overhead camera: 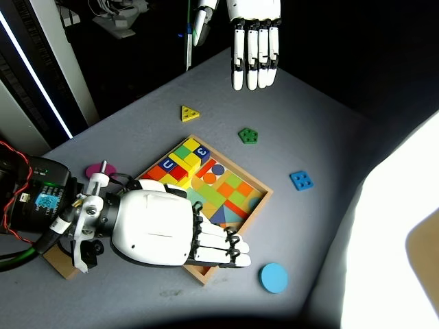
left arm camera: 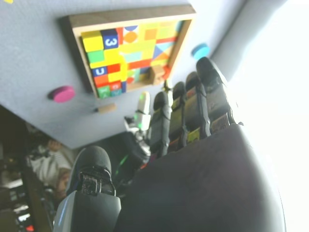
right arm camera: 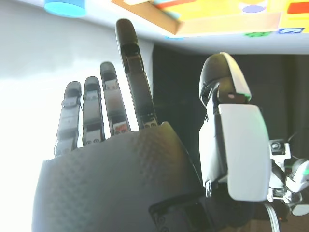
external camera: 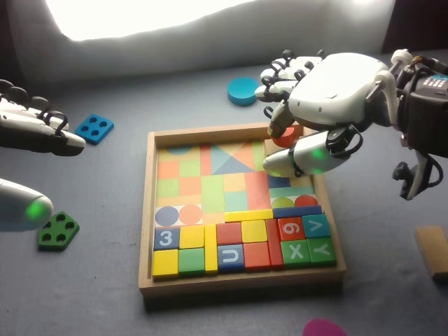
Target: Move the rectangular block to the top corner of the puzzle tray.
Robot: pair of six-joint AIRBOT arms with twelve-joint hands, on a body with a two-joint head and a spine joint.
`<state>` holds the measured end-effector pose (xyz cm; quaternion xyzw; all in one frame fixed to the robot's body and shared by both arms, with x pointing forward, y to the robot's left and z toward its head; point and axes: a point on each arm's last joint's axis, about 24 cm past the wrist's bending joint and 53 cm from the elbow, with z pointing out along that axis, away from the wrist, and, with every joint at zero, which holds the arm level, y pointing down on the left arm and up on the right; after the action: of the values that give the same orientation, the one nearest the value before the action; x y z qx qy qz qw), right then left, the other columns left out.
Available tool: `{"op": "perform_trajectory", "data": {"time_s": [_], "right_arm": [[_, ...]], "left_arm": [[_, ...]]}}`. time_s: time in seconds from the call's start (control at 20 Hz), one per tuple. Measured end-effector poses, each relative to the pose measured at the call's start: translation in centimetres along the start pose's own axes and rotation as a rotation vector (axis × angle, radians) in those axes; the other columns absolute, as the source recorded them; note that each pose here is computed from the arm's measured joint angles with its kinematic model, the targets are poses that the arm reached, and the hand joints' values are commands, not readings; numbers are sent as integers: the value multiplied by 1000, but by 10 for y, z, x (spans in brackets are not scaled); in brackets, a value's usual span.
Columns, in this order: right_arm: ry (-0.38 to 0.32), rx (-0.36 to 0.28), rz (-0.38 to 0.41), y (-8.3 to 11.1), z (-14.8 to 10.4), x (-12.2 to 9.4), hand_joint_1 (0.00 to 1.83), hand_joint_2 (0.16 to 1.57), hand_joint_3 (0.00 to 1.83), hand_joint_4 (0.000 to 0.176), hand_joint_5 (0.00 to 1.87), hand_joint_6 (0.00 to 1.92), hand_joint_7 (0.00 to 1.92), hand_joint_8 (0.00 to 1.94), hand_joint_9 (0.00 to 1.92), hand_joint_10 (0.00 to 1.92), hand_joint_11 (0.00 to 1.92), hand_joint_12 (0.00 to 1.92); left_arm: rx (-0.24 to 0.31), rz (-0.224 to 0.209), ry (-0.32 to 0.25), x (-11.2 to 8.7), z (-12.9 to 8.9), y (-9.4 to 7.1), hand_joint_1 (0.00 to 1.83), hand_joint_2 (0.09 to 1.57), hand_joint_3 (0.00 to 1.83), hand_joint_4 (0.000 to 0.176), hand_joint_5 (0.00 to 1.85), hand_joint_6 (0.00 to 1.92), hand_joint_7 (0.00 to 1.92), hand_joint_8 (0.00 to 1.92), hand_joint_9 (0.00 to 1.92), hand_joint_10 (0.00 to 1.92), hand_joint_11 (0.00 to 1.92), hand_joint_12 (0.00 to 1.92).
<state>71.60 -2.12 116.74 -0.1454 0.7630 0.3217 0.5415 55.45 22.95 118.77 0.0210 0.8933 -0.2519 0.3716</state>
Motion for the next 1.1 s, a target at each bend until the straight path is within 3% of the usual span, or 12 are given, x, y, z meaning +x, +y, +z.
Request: {"op": "perform_trajectory", "data": {"time_s": [0.1, 0.2, 0.6, 1.0, 1.1], "right_arm": [[14, 2, 0, -1, -4, 3, 0, 1180, 2, 0, 680, 117, 138, 0, 0, 0, 0, 0], [24, 4, 0, -2, -6, 5, 0, 1180, 2, 0, 672, 113, 135, 0, 0, 0, 0, 0], [57, 6, -8, -3, -8, 17, 0, 1176, 0, 0, 693, 121, 163, 9, 0, 0, 0, 0], [54, 6, -20, -3, -8, 18, 0, 1176, 0, 0, 693, 120, 153, 2, 0, 0, 0, 0], [54, 6, -23, -3, -8, 18, 0, 1177, 0, 0, 695, 120, 168, 7, 0, 0, 0, 0]], "left_arm": [[0, 0, 0, 0, 0, 0, 0, 1258, 0, 37, 194, 6, 131, 4, 105, 9, 0, 533], [0, 0, 0, 0, 0, 0, 0, 1262, 0, 39, 184, 4, 107, 3, 86, 3, 0, 472], [0, 0, 0, 0, 0, 0, 0, 1258, 0, 36, 188, 4, 118, 3, 97, 5, 0, 521], [0, -1, 0, 0, 0, 0, 0, 1260, 0, 30, 178, 5, 115, 3, 80, 3, 0, 456], [0, 0, 0, 0, 0, 0, 0, 1256, 0, 38, 184, 4, 116, 0, 92, 5, 0, 489]]}}
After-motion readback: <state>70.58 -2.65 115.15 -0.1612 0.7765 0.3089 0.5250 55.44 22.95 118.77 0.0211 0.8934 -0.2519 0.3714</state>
